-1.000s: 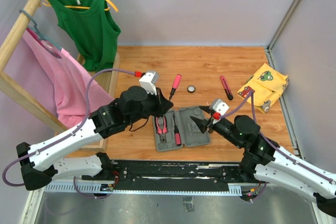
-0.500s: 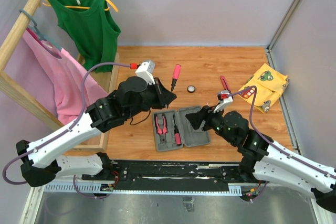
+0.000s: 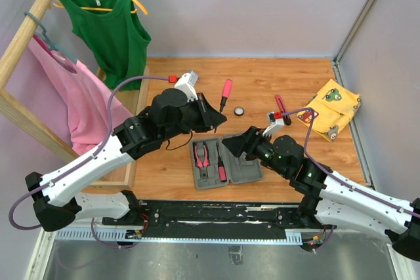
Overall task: Sort the tools into containers
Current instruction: Pick up the screwdriver from the center of the board.
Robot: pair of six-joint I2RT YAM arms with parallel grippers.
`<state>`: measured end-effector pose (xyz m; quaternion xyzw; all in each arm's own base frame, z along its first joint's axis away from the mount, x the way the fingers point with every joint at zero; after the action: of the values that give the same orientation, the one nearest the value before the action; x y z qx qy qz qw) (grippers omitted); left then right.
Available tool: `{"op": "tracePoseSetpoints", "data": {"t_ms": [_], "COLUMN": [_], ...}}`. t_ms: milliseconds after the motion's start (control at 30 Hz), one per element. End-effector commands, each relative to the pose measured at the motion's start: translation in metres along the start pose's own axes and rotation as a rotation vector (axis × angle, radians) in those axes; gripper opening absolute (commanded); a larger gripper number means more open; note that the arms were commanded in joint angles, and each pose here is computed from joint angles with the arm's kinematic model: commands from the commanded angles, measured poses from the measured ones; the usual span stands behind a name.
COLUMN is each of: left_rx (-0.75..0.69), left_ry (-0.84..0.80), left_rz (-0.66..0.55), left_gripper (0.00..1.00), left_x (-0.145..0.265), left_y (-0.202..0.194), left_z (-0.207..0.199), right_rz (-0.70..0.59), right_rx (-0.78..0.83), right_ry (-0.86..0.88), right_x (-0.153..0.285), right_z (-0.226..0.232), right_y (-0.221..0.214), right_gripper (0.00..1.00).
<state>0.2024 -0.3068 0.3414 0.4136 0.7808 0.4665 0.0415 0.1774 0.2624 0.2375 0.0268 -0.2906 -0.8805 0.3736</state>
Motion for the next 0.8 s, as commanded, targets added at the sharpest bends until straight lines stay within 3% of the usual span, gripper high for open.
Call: {"op": "tracePoseSetpoints", "data": {"t_ms": [0, 300, 633, 767], "left_rx": [0.063, 0.097, 0.119, 0.103], "left_ry": [-0.069, -0.133, -0.092, -0.080], "left_rz": [-0.021, -0.047, -0.119, -0.087], "left_gripper": [0.01, 0.01, 0.00, 0.01], "left_x": [0.001, 0.005, 0.018, 0.010], "left_y": [0.008, 0.011, 0.028, 0.020], "left_z": [-0.005, -0.012, 0.005, 0.008], "right_rz": [-0.011, -0.047, -0.051, -0.065], "right_rx": [-0.046, -0.065, -0.063, -0.057], "right_ry": [0.036, -0.008, -0.014, -0.022], "right_x": [0.004, 0.010, 0.012, 0.015], "right_z": [0.020, -0.001, -0.004, -0.009], "right_y": [0.007, 0.007, 0.007, 0.009], "right_gripper": [0.65, 0.65, 0.66, 0.66]}}
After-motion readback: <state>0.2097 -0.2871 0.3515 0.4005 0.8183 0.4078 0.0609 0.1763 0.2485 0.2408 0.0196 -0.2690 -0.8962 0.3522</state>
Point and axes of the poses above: each gripper's point midway between its finger pads, its own x axis back along the fingers, its own z axis along the line the jaws close on, y = z × x, the point moved 1 cm from there along x, back along the fingers, and after that the axes turned 10 degrees about -x, right-handed, at the moved point
